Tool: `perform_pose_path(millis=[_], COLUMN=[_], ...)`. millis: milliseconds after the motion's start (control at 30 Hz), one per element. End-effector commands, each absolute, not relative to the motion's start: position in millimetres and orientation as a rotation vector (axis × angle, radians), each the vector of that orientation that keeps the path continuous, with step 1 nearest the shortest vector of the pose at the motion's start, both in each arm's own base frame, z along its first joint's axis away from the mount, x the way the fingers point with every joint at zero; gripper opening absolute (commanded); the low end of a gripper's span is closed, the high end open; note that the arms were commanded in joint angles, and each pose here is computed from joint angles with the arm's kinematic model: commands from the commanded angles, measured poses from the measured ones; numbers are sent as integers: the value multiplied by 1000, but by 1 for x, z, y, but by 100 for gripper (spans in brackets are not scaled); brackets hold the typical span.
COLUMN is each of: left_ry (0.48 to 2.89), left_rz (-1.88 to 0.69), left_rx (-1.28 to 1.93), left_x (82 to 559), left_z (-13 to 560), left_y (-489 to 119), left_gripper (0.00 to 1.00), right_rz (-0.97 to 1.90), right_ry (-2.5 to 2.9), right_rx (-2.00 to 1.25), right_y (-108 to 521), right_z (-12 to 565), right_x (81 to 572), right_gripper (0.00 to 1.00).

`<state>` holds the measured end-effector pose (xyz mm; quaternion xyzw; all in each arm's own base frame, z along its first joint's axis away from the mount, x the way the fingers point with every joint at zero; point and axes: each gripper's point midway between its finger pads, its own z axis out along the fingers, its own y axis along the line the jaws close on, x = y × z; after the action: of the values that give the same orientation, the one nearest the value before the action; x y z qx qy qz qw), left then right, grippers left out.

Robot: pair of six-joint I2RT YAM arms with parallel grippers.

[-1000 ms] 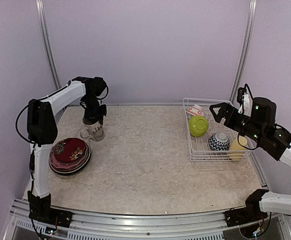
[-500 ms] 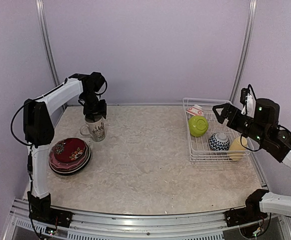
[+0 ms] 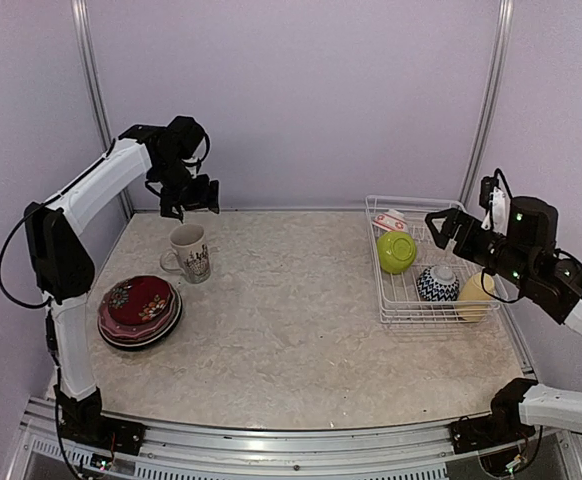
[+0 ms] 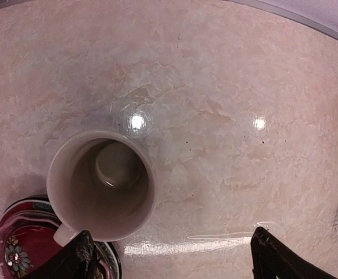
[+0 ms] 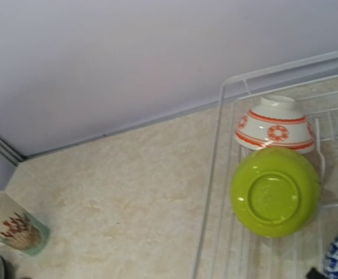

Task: Unload the mixed dishes from the dish rack
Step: Place the cup at the center of the board, then grab the bowl from the dish rack.

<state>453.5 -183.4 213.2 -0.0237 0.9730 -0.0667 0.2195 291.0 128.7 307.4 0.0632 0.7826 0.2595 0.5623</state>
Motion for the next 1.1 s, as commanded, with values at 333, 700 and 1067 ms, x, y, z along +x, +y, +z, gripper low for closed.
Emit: perform_pose_path(millis=[333, 700, 1067], left_ry=[2228, 2125, 2177], left_rz=[-667, -627, -571], left_rx=[326, 379, 331], left_x=[391, 372, 376], left_z=[368, 357, 340], left_y=[-239, -226, -214], left_gripper=[99, 99, 99], right_rz=[251, 89, -50], right_ry=[2071, 2216, 2299], right_rx=[128, -116, -528], right_y=[115, 113, 138], right_z=[251, 224, 182], right_x=[336, 420, 502], right_gripper=[100, 100, 93])
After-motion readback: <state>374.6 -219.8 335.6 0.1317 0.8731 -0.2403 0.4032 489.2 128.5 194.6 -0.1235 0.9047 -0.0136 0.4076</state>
